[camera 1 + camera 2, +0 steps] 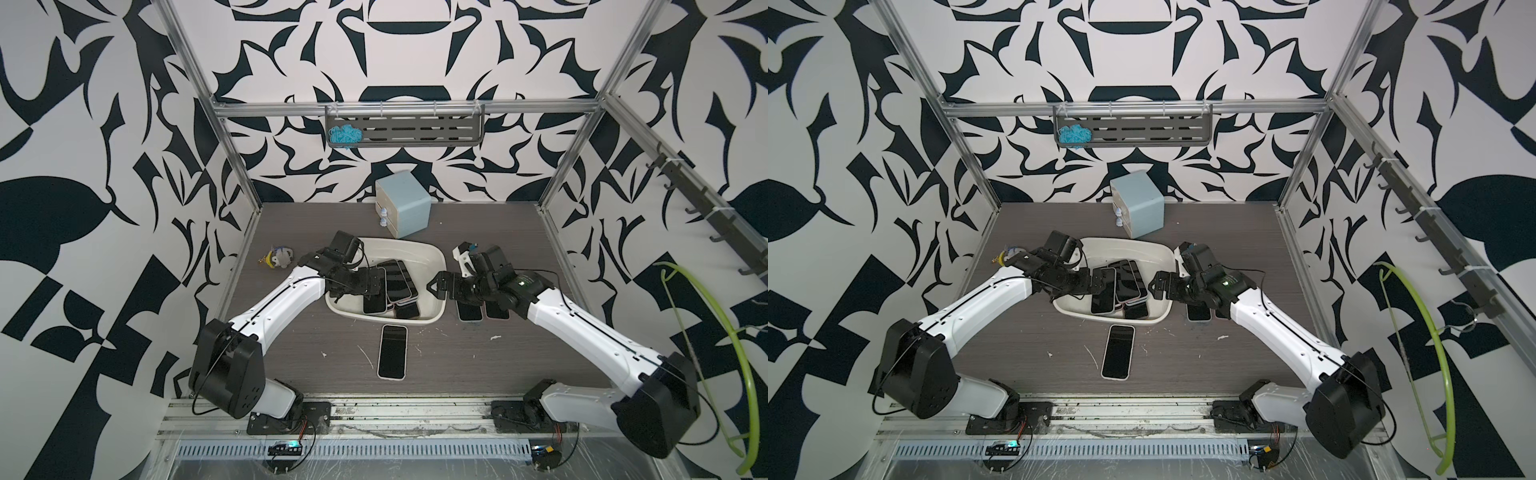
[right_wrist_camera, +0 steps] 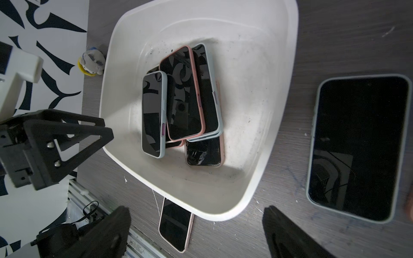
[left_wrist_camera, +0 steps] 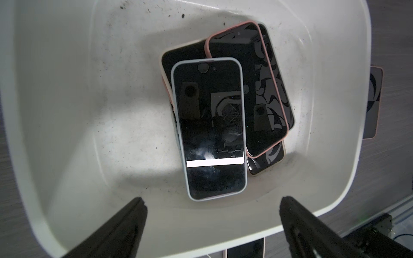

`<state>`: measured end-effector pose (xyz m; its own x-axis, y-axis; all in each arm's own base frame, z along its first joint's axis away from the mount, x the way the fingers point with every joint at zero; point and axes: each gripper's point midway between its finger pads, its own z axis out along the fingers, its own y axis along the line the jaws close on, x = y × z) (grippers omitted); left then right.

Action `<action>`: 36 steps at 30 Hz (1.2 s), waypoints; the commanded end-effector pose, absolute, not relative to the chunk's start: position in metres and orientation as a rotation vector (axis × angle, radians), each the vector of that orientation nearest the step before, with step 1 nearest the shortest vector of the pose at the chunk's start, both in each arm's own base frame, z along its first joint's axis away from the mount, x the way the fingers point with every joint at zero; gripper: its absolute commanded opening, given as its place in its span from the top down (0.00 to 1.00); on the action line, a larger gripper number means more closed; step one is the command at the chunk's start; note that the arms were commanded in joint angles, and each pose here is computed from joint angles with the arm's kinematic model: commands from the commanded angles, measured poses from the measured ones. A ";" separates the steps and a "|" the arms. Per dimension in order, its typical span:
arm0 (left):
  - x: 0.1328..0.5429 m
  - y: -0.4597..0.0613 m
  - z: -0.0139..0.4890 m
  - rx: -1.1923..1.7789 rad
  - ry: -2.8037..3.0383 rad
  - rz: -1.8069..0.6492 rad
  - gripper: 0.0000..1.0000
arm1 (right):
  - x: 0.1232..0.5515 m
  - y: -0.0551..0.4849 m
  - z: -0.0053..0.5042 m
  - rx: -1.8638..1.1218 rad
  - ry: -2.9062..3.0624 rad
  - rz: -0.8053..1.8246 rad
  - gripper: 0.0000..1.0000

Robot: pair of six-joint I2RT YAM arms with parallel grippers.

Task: Take the phone out of the storage box
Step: Pick up the phone from the storage box.

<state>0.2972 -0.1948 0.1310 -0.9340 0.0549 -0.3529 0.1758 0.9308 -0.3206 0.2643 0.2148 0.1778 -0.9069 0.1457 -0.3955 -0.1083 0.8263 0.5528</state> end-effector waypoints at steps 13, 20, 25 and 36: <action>0.323 -0.211 0.083 0.460 2.816 -0.387 0.00 | 0.244 0.196 0.233 0.056 2.535 0.809 0.02; 0.332 -0.221 0.068 0.509 2.822 -0.406 0.00 | 0.257 0.207 0.226 0.018 2.561 0.798 0.02; 0.341 -0.226 0.064 0.528 2.830 -0.392 0.00 | 0.268 0.216 0.219 0.009 2.571 0.816 0.02; 0.342 -0.224 0.039 0.529 2.915 -0.332 0.00 | 0.277 0.226 0.225 -0.081 2.575 0.816 0.02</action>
<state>0.3494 -0.2276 0.0563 -0.9175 0.3045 -0.2558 0.3598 0.9095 -0.2080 0.2714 0.2215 0.1994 -0.9281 0.0953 -0.3600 -0.1151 0.8460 0.5207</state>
